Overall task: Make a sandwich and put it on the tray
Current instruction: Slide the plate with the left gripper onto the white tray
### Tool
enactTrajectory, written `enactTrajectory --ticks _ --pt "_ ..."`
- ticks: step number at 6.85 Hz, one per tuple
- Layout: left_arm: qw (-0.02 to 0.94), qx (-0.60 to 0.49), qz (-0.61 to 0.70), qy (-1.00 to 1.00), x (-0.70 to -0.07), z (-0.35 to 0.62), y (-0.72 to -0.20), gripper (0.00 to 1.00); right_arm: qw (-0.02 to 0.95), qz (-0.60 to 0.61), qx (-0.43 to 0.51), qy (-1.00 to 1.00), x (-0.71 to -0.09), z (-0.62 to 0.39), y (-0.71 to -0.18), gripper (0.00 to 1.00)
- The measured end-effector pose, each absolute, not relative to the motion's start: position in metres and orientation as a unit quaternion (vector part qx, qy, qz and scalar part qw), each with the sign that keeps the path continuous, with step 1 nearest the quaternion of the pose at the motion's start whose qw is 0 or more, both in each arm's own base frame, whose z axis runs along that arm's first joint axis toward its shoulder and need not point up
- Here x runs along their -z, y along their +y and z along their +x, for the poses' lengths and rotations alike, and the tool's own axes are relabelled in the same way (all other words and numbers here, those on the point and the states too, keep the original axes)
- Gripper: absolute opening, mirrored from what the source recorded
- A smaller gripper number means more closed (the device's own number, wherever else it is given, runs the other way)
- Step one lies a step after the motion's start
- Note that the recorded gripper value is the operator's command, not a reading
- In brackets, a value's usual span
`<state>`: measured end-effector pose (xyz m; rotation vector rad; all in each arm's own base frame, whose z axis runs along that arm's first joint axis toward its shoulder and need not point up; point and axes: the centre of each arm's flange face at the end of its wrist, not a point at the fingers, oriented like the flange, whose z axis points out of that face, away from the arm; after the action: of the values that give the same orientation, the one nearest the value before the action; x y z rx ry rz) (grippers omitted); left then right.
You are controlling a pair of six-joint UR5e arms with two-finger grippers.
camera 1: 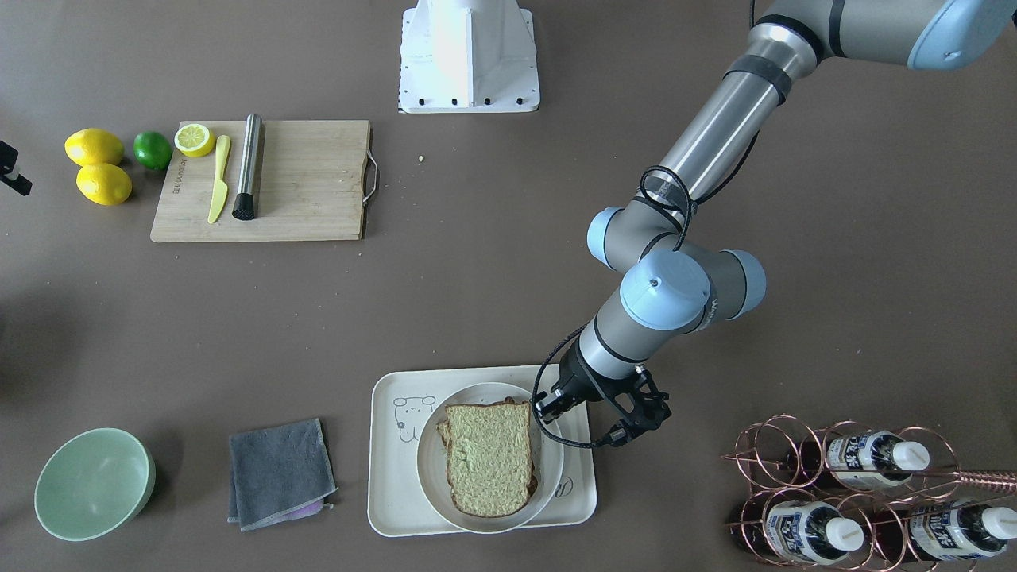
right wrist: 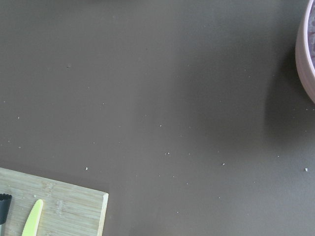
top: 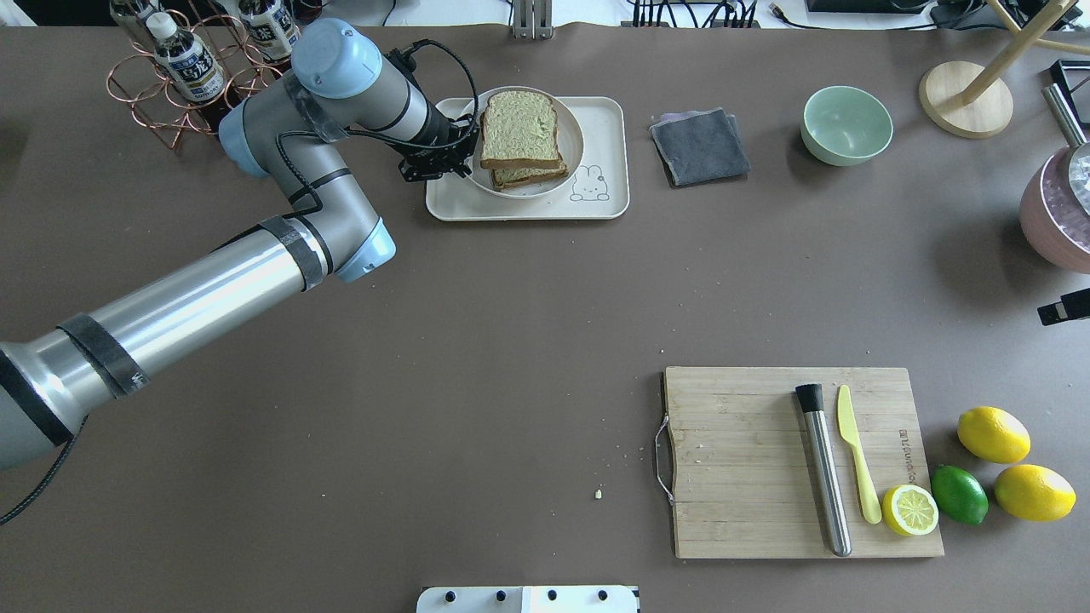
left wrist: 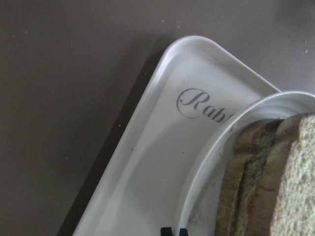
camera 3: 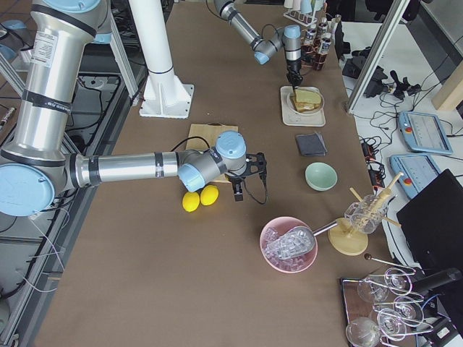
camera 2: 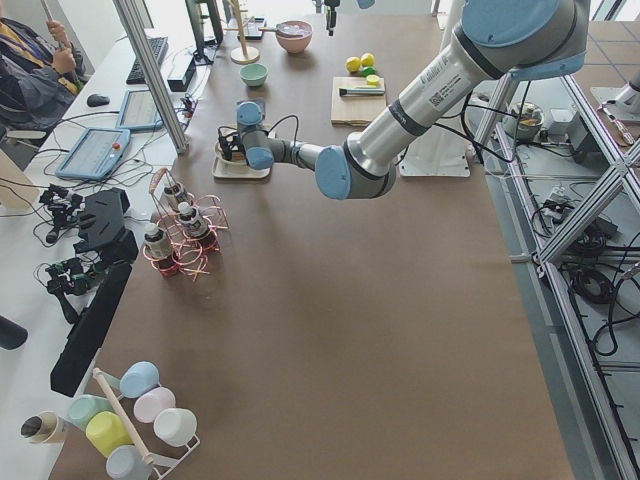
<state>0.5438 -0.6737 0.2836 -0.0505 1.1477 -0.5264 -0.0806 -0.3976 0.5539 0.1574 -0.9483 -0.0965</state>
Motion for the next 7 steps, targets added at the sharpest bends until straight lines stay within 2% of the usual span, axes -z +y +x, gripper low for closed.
enactTrajectory --ticks 2,3,4,5,7 --pt "0.806 0.241 -0.023 0.54 -0.2804 0.5488 -0.6702 0.0 0.886 0.075 0.046 -0.456 -0.5542 -0.0802 -0.3972 1.0" --pt "0.806 0.239 -0.023 0.542 -0.2798 0.5508 -0.6685 0.16 0.886 0.075 0.046 -0.456 -0.5543 -0.0801 -0.3971 1.0" --pt "0.805 0.238 -0.023 0.543 -0.2792 0.5519 -0.6675 0.54 0.886 0.075 0.046 -0.456 -0.5543 -0.08 -0.3969 1.0" --pt "0.805 0.237 -0.023 0.543 -0.2789 0.5524 -0.6669 0.64 0.886 0.075 0.046 -0.456 -0.5544 -0.0799 -0.3964 1.0" --pt "0.803 0.235 -0.022 0.547 -0.2765 0.5516 -0.6659 0.65 0.886 0.075 0.046 -0.456 -0.5545 -0.0798 -0.3961 1.0"
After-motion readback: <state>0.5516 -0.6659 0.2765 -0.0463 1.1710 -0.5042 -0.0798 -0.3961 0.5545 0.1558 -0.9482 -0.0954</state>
